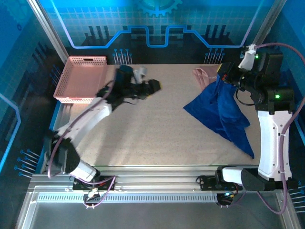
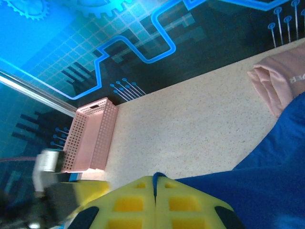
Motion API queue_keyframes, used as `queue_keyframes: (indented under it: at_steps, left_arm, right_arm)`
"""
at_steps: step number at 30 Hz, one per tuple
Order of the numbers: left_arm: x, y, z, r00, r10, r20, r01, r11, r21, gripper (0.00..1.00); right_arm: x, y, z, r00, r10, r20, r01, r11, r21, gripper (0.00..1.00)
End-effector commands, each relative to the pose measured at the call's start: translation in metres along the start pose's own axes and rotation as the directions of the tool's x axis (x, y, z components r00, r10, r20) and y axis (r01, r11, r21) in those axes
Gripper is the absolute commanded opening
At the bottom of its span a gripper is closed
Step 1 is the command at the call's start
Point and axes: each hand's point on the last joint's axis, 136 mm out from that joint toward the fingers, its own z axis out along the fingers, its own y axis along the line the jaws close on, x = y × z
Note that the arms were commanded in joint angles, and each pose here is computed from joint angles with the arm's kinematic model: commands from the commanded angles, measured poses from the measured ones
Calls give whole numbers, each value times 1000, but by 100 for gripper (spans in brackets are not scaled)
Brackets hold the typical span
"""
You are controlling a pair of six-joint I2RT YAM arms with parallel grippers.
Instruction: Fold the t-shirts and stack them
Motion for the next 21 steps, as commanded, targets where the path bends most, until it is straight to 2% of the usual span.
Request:
queue_keyframes:
  at_steps: [1,6,10,12,16,21]
  left_arm:
    - [13,-4,62,999,23,-22,-24,1000,-20,60]
    - [36,22,149,993,-1,-121,-20,985,-173,63]
    - [48,36,200,987,30,-157,-68,968,-241,63]
    - [56,52,220,984,7,-176,-59,955,-292,63]
    - [66,67,250,984,3,-176,-57,950,-307,61]
    - [86,74,288,983,-42,-181,-9,962,-272,55]
  right_arm:
    - [-10,-17,-16,997,-44,71,35,991,126,0]
    - [-15,-31,-34,991,-74,108,52,979,196,0]
    - [-10,-38,-38,992,-57,110,35,980,195,0]
    - [-6,-38,-38,994,-43,104,24,984,176,0]
    - [6,-42,-32,997,-27,67,16,986,163,0]
    - [17,-45,-32,998,-33,61,23,988,151,0]
